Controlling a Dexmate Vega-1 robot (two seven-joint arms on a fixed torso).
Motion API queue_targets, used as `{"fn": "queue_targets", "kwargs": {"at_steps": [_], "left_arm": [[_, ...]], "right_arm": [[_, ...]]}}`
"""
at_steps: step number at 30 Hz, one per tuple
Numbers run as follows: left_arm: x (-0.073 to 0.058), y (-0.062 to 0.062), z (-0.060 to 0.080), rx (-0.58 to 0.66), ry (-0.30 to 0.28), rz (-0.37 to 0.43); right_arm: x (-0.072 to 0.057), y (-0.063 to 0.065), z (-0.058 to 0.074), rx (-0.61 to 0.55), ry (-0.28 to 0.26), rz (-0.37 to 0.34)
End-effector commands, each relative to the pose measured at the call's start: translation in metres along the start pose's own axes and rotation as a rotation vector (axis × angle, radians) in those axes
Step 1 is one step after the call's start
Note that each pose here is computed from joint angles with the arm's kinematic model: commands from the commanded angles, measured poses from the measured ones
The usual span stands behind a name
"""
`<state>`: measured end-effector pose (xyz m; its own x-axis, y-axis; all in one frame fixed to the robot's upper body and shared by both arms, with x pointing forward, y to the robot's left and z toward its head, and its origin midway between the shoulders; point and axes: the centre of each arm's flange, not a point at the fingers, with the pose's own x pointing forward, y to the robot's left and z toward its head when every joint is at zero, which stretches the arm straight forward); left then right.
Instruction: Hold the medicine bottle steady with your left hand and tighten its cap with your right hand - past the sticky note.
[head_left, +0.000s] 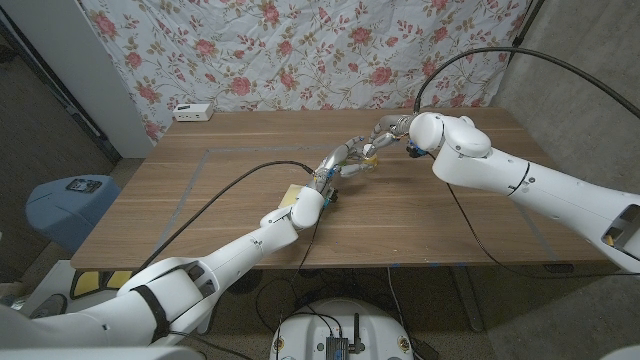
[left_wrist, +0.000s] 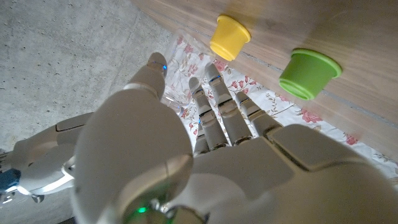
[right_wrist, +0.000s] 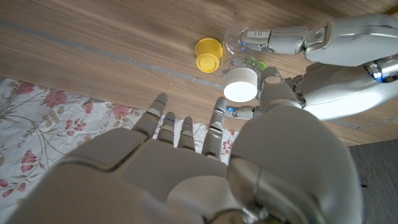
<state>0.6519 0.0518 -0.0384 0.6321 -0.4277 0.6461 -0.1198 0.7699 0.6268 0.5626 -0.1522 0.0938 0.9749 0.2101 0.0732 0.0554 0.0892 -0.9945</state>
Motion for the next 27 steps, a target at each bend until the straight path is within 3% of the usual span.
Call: {"fn": "queue_targets", "kwargs": {"at_steps": [1, 27], "left_arm": [[-0.0039, -0.0017, 0.0008, 0.000, 0.004, 0.000], [-0.0110, -0.0018, 0.0019, 0.001, 0.008, 0.000]], "right_arm": [[0.0013, 0.0042, -0.0002, 0.011, 0.001, -0.012], [-0.0009, 0.0074, 0.0029, 0.015, -0.002, -0.022]]}}
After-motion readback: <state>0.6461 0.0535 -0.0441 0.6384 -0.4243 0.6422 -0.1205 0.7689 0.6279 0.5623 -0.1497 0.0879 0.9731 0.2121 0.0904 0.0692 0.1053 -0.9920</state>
